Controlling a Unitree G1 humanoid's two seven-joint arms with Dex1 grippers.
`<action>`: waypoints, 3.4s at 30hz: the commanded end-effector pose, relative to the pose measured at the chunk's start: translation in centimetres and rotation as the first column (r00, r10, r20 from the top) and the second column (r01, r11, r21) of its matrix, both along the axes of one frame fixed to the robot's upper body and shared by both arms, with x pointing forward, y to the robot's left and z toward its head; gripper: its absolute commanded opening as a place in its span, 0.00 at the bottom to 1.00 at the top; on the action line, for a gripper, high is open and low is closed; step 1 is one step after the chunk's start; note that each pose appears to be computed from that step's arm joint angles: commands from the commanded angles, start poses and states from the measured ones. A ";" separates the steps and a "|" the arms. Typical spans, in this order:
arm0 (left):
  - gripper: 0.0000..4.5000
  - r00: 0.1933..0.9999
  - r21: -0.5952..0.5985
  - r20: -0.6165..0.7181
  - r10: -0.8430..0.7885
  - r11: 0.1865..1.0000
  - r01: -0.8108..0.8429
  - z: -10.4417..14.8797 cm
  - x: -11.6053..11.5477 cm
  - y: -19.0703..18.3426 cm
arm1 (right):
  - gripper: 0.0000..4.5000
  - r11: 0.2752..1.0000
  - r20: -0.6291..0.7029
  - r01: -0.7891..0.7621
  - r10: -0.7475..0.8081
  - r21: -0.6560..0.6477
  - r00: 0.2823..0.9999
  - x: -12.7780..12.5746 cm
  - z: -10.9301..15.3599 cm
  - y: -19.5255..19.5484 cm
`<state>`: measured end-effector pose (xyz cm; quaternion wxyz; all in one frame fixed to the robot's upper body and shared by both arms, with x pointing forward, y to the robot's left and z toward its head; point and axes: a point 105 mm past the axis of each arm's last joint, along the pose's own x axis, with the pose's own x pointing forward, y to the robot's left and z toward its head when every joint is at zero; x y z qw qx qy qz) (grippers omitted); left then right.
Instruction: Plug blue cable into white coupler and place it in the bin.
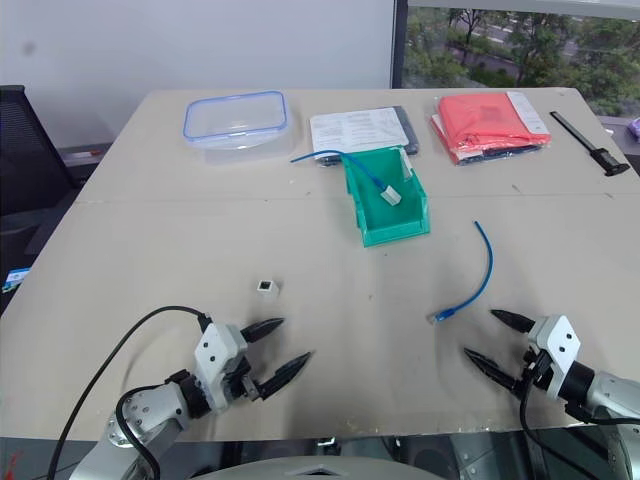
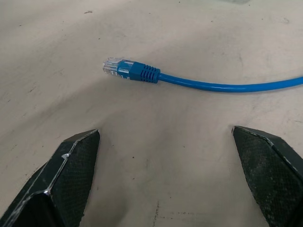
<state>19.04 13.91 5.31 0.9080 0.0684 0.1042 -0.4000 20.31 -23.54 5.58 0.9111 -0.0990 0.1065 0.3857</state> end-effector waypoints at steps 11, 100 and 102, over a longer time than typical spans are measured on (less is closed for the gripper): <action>0.95 0.999 0.000 -0.021 0.031 1.000 -0.031 -1.7 -1.1 0.6 | 0.98 1.000 0.030 -0.028 0.029 -0.003 0.999 0.1 1.0 -0.7; 0.95 0.768 0.336 -0.172 -0.616 0.696 0.634 3.0 12.9 -10.5 | 0.99 0.970 0.186 -0.216 0.193 0.113 0.963 2.5 7.9 4.9; 0.95 0.762 0.339 -0.183 -0.621 0.688 0.642 2.8 13.0 -10.7 | 0.99 0.971 0.185 -0.211 0.188 0.111 0.964 2.5 7.8 4.8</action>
